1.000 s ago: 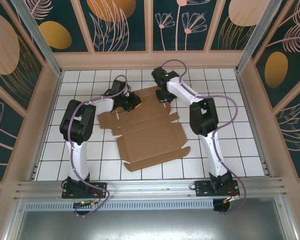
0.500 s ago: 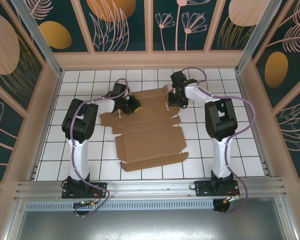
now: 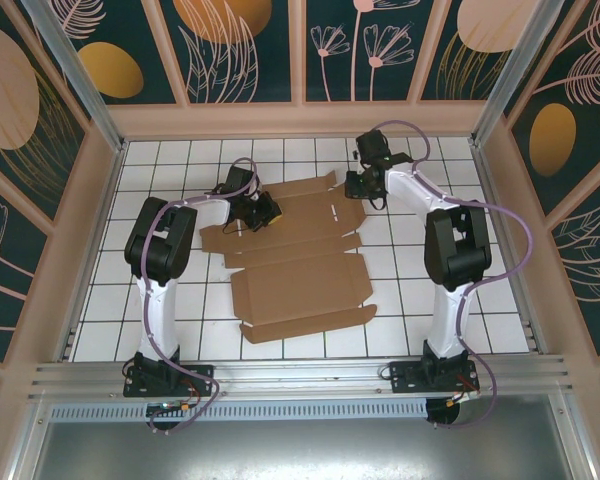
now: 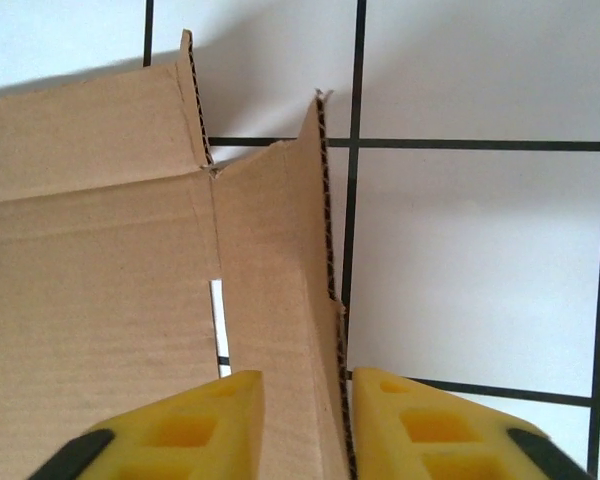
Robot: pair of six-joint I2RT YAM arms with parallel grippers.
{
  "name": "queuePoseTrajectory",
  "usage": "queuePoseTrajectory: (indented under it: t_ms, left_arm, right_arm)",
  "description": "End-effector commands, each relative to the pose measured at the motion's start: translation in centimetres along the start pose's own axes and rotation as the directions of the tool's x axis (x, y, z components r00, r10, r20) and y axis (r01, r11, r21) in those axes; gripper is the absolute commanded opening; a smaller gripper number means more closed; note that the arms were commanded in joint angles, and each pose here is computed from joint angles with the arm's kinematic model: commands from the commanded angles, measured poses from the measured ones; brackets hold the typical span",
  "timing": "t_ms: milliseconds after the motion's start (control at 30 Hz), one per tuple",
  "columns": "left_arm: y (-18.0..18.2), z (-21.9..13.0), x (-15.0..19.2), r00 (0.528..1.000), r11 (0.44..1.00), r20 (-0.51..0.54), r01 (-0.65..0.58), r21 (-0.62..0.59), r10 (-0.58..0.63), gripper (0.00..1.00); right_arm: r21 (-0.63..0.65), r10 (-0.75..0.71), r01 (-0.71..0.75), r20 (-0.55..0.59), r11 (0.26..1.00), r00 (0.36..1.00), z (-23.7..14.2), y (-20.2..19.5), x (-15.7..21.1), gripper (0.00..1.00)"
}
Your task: Fold the paper box
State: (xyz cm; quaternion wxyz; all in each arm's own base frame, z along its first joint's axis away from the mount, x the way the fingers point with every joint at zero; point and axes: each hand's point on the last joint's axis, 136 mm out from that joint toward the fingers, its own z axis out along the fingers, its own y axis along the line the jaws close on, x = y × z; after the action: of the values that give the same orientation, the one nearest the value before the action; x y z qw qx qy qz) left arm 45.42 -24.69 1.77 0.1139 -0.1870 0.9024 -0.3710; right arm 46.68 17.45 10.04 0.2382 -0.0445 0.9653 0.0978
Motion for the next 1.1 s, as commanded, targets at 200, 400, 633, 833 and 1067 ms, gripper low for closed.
queuePoseTrajectory:
  t_ms: [200, 400, 633, 833, 1067]
  left_arm:
    - [3.3, 0.8, 0.3, 1.000, 0.995, -0.007, 0.023, -0.102, -0.024, 0.08]
    - [3.1, 0.7, 0.2, 1.000, 0.995, -0.005, 0.023, -0.097, -0.023, 0.08]
    - [-0.3, -1.2, -1.4, 0.997, 0.998, 0.048, -0.051, -0.045, 0.053, 0.12]
    - [-6.5, -6.3, -3.1, 0.975, 0.986, 0.163, -0.159, 0.045, 0.149, 0.24]
    - [-5.3, -6.9, 2.1, 0.985, 0.989, 0.103, -0.141, 0.036, 0.137, 0.18]
  right_arm:
    - [0.267, -0.229, 0.240, -0.074, 0.933, 0.971, 3.3, -0.3, 2.5, 0.08]
    - [0.421, -0.301, 0.317, -0.106, 0.850, 0.948, 4.8, -0.2, 2.9, 0.08]
    - [0.279, -0.192, 0.152, 0.120, 0.948, 0.974, -1.6, 0.7, -1.2, 0.37]
    - [0.037, -0.063, 0.055, 0.264, 0.998, 0.962, -7.3, 1.0, 0.1, 0.51]
    - [-0.132, 0.025, -0.002, 0.170, 0.991, 0.985, -5.8, 2.0, 5.8, 0.49]
